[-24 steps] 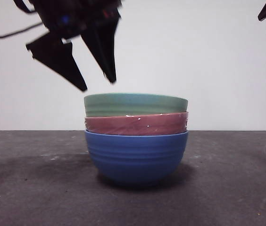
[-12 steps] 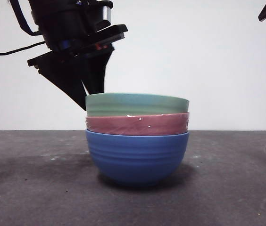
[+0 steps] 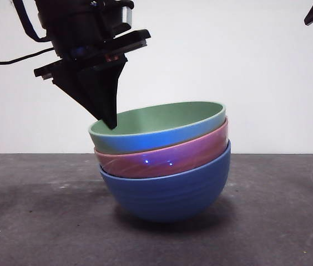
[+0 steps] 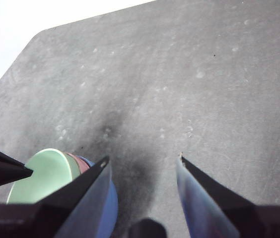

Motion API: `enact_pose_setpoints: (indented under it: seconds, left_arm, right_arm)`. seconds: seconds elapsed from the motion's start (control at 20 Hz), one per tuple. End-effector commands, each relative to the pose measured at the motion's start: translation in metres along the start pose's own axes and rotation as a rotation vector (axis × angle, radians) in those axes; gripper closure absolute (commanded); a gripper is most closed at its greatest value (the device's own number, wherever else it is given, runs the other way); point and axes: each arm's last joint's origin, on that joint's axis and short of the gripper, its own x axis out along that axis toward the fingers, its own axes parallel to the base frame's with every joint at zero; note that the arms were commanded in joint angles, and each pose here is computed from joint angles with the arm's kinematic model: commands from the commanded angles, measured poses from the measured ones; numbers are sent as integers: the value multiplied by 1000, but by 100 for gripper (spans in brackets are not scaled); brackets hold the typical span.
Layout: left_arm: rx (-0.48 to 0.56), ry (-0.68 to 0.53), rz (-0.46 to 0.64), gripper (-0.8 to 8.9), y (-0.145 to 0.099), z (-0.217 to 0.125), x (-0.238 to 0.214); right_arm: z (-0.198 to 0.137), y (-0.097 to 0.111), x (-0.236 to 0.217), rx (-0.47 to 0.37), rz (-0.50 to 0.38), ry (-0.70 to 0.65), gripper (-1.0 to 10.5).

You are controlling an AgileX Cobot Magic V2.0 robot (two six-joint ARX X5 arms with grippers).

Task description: Pick up the green bowl on the top,put the green bowl on the left,pick up the red bowl in the middle,put the red bowl on the right

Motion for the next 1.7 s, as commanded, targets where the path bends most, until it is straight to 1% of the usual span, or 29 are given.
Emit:
enact_pose_setpoints:
  seconds: [0.05,0.35,0.45,0.5,0.6,0.7,0.8,0.95,1.05,1.2,1.35,1.65,1.7]
  left_arm:
    - [-3,-40,-5,822,-2,9,-7]
    - [-7,-93,-2,822,1,26,-30]
    - [0,-99,15,822,7,30,-41]
    - [-2,-101,45,822,12,31,-48]
    - [-19,-105,119,822,25,30,-66]
    - [-49,-119,164,822,41,22,-87]
    - [-106,-127,200,822,60,9,-109]
    - [-187,-112,244,822,81,-7,-126]
    - [-218,-77,255,822,89,-17,-118]
    - [-229,-7,237,823,94,-32,-87]
    - [-241,4,188,823,97,-42,-63]
    - [-273,28,188,823,108,-61,-29]
    - [-284,28,172,823,110,-65,-22]
  right_arm:
    - [0,1,0,-3,4,-2,725]
    - [0,1,0,-3,3,-2,725]
    - [0,1,0,-3,3,-2,725]
    - [0,1,0,-3,3,-2,725]
    - [0,1,0,-3,3,-1,725]
    - [0,1,0,-3,3,-1,725]
    - [0,1,0,-4,3,-1,725]
    - [0,1,0,-4,3,-1,725]
    - [0,1,0,-4,3,-1,725]
    - [0,1,0,-4,3,-1,725]
    - [0,1,0,-4,3,-1,725]
    - [0,1,0,-4,3,-1,725]
    - [0,1,0,-4,3,-2,725]
